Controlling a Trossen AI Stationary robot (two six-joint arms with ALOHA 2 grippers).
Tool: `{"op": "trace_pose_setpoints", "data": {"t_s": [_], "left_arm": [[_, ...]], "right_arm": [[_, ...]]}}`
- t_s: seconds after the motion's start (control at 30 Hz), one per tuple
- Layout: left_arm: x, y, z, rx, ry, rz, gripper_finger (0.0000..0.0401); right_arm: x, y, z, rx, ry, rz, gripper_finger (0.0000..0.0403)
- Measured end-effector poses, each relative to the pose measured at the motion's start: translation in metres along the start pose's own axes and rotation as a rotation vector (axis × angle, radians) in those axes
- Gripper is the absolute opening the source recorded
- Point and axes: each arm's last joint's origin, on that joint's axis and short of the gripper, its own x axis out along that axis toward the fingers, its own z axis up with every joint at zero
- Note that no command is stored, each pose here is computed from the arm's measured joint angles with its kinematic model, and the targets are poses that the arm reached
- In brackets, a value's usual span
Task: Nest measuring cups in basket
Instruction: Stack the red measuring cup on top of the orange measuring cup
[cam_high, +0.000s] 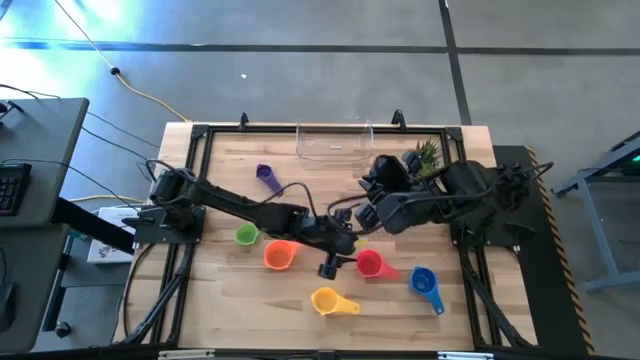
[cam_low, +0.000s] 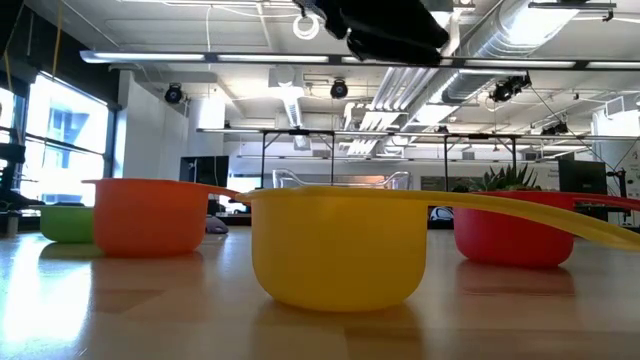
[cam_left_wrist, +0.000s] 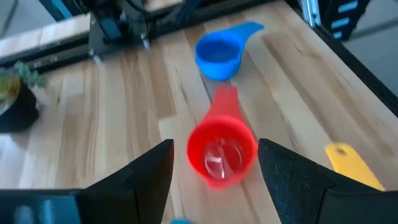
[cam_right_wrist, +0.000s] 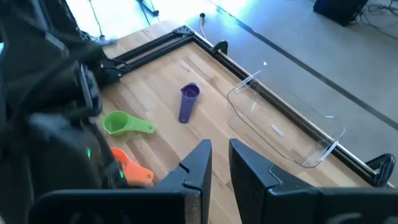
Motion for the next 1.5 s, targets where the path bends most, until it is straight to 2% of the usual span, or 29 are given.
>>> {"op": "trace_pose_setpoints", "data": {"t_s": [0.2,0.57,0.67,0.97,1.2,1.5], "left_arm": [[0.019,-0.006,-0.011,0.054,0.022,-0.010,0.0223],[0.041,-0.024,-0.022,0.347,0.028,-0.028,0.0223],[0.048,-0.027,-0.025,0.396,0.017,-0.028,0.0223],[0.063,-0.030,-0.040,0.423,0.066,-0.036,0.0222],[0.062,-0.029,-0.038,0.422,0.051,-0.029,0.0222],[0.073,-0.033,-0.049,0.513,0.088,-0.047,0.0222]], "right_arm": [[0.005,-0.004,0.002,0.009,0.026,-0.004,0.0048],[0.006,-0.004,0.002,0.016,0.042,0.006,0.0048],[0.006,-0.004,0.002,0.016,0.043,0.007,0.0048],[0.006,-0.004,0.001,0.015,0.045,0.006,0.0048],[0.006,-0.004,0.001,0.014,0.045,0.005,0.0048],[0.006,-0.004,0.001,0.015,0.045,0.005,0.0048]]}}
